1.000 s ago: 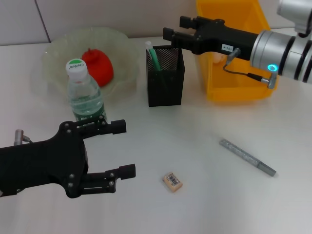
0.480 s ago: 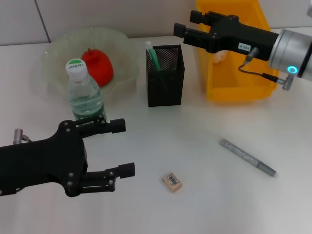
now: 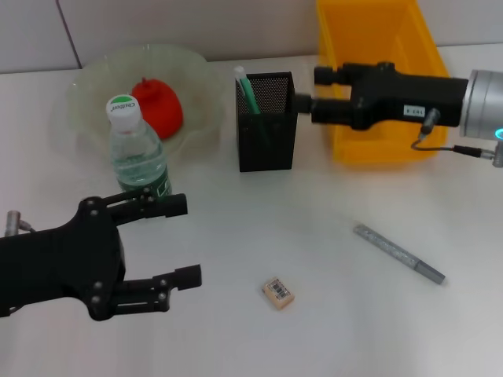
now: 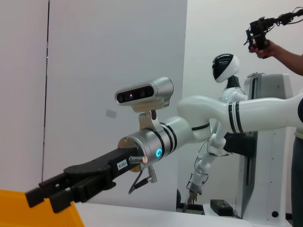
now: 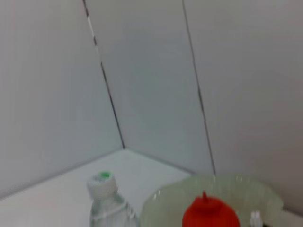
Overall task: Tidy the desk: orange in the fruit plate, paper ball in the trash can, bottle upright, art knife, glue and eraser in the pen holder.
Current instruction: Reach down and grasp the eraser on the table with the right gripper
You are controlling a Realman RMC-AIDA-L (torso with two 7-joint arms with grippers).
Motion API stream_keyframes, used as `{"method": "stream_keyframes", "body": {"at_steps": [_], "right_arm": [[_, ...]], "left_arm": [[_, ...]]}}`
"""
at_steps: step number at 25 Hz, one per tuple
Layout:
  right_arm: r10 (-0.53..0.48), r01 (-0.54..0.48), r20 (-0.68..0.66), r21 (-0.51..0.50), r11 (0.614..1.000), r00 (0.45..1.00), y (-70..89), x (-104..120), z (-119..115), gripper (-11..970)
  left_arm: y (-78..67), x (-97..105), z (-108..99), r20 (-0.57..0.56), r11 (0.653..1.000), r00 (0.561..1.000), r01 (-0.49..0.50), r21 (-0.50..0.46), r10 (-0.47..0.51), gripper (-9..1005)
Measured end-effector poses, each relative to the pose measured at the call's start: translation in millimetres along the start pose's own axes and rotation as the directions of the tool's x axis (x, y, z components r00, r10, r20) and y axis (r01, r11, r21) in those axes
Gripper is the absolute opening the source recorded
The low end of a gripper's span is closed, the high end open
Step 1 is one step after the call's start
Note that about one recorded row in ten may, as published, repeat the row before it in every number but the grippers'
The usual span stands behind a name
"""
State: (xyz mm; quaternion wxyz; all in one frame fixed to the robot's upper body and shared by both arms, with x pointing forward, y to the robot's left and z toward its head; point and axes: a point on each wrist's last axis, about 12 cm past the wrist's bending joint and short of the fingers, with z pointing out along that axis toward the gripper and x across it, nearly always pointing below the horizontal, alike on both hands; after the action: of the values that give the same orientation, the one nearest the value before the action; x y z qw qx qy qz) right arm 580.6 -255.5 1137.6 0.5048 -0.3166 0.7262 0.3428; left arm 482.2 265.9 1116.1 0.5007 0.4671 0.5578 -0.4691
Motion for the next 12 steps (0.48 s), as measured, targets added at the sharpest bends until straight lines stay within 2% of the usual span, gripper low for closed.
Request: {"method": "stream_keyframes", "body": {"at_steps": [6, 12], "right_arm": [[-0.033, 0.028, -0.14, -0.032, 0.999, 0.99, 9.4, -8, -9, 707], [-0.118, 0.102, -0.299, -0.069, 0.992, 0.947, 33.4, -21, -6, 707]], "left_arm": [[-4.7, 2, -11, -0.001, 1.0, 1.0, 0.008, -0.009, -0.008, 801], [-9.6, 4, -22, -0.001, 0.999, 1.0, 0.018, -0.036, -0.018, 801]]}}
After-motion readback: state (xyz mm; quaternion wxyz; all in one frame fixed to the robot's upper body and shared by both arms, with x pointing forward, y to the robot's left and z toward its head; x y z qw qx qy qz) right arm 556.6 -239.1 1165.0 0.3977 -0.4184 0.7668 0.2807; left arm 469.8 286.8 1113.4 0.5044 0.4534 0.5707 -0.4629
